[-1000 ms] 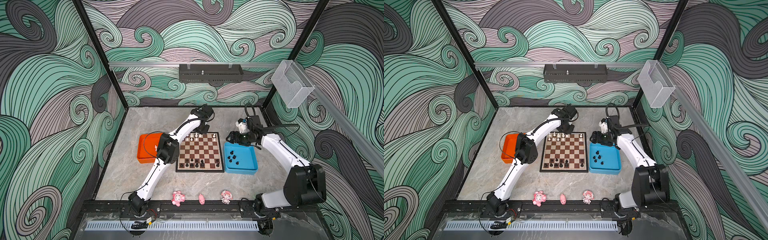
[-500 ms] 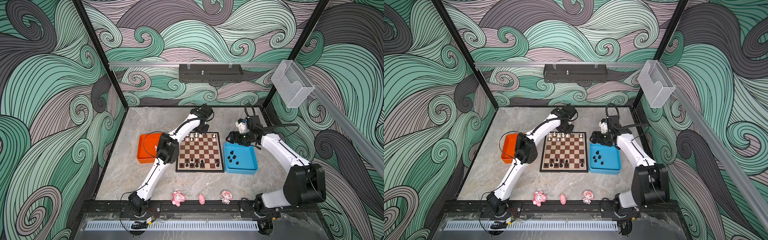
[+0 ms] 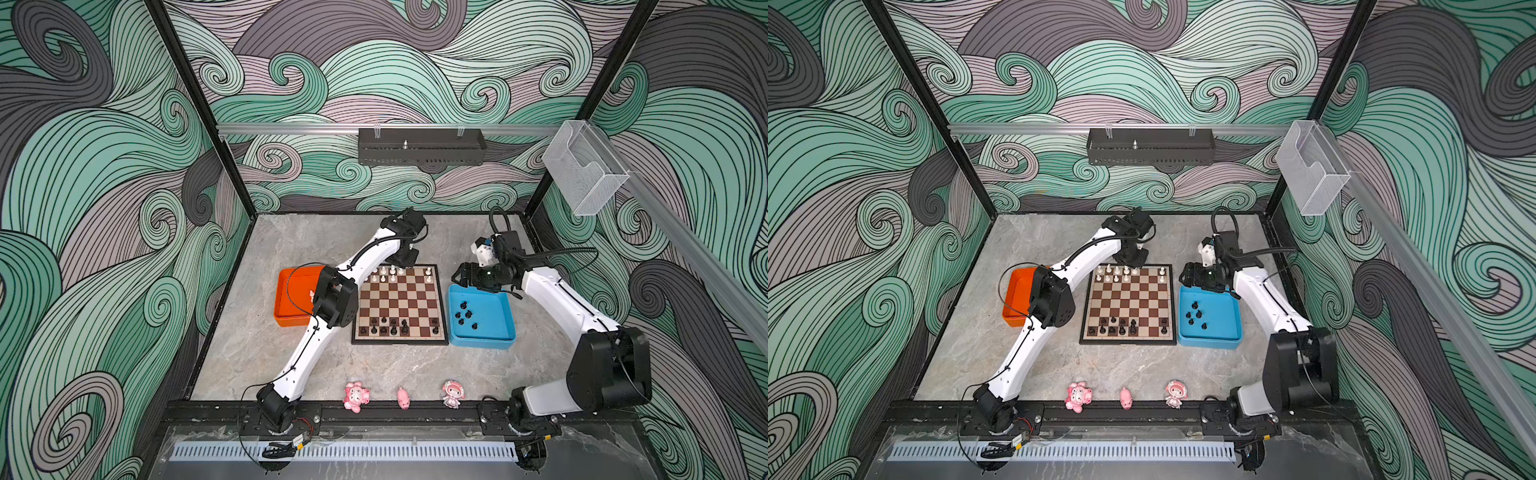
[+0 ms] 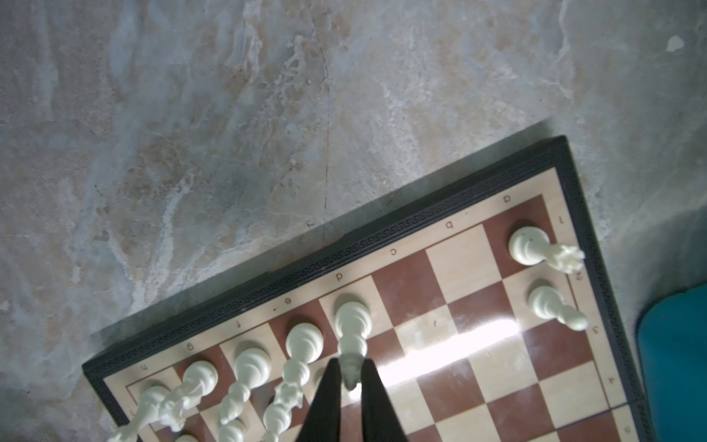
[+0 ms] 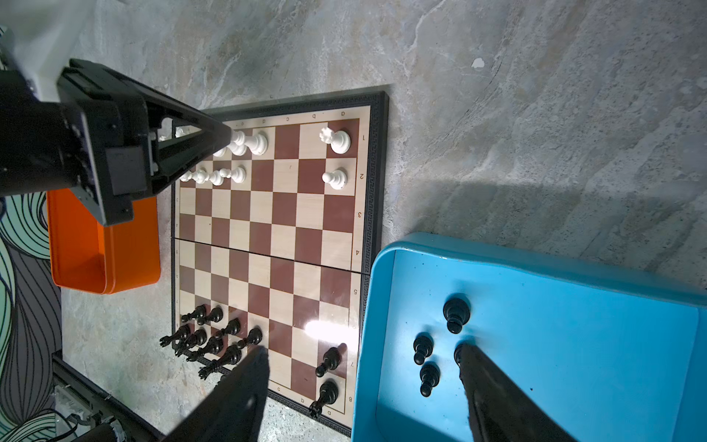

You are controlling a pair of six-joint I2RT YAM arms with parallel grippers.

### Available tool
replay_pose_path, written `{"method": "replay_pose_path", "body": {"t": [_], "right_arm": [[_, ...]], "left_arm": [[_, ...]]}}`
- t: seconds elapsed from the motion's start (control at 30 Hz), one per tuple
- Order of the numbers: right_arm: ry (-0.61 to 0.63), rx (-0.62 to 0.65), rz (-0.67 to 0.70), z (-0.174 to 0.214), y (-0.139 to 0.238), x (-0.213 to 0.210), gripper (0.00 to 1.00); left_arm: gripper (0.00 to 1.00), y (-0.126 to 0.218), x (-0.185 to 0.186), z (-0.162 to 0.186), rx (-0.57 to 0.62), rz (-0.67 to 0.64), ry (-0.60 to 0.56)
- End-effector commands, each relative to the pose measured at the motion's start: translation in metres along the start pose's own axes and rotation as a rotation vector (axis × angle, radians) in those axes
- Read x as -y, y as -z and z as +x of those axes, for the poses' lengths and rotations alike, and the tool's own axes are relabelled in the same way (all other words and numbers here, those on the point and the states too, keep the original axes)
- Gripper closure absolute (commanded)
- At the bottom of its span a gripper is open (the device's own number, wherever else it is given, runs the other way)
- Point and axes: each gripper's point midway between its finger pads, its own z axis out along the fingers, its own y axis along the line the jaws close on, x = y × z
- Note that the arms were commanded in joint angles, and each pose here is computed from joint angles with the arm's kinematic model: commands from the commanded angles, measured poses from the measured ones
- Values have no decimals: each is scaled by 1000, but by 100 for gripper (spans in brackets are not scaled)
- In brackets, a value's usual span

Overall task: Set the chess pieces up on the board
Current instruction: 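Open the left gripper and swing it back toward the orange bin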

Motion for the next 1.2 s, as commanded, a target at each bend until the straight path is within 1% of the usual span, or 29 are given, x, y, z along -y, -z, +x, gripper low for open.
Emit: {"method": "replay_pose_path", "body": {"t": [0.0,0.07,0.17,0.37,0.5,0.63,0.73,0.8,0.87,0.97,1.0,1.17], "right_arm": [[0,-15,1,5,-4,5,21],[1,-14,1,5,-4,4,21],[1,-14,1,5,-3,4,21],[-7,-5,7,3,0,4,20],[-27,-1,43,0,5,8,11],[-41,30,80,-6,13,11,1],[-34,58,153,-13,26,21,1],[-37,66,191,-16,34,26,1],[-35,59,211,-17,39,30,1],[-38,37,235,-10,41,38,1],[-44,19,244,-5,39,42,1],[-88,-135,287,31,16,59,15]], "left_arm": [[78,29,0,-16,68,25,24],[69,31,0,-17,75,30,27],[64,37,1,-20,90,37,30],[46,61,4,-27,133,66,42],[34,95,1,-35,199,76,39],[19,128,-7,-39,258,66,40],[10,148,-22,-34,272,26,75],[6,159,-37,-28,273,-14,91],[5,170,-54,-22,271,-40,103],[4,178,-82,-7,245,-37,154],[5,180,-94,0,233,-30,188],[4,174,-158,36,226,-41,345]]}}
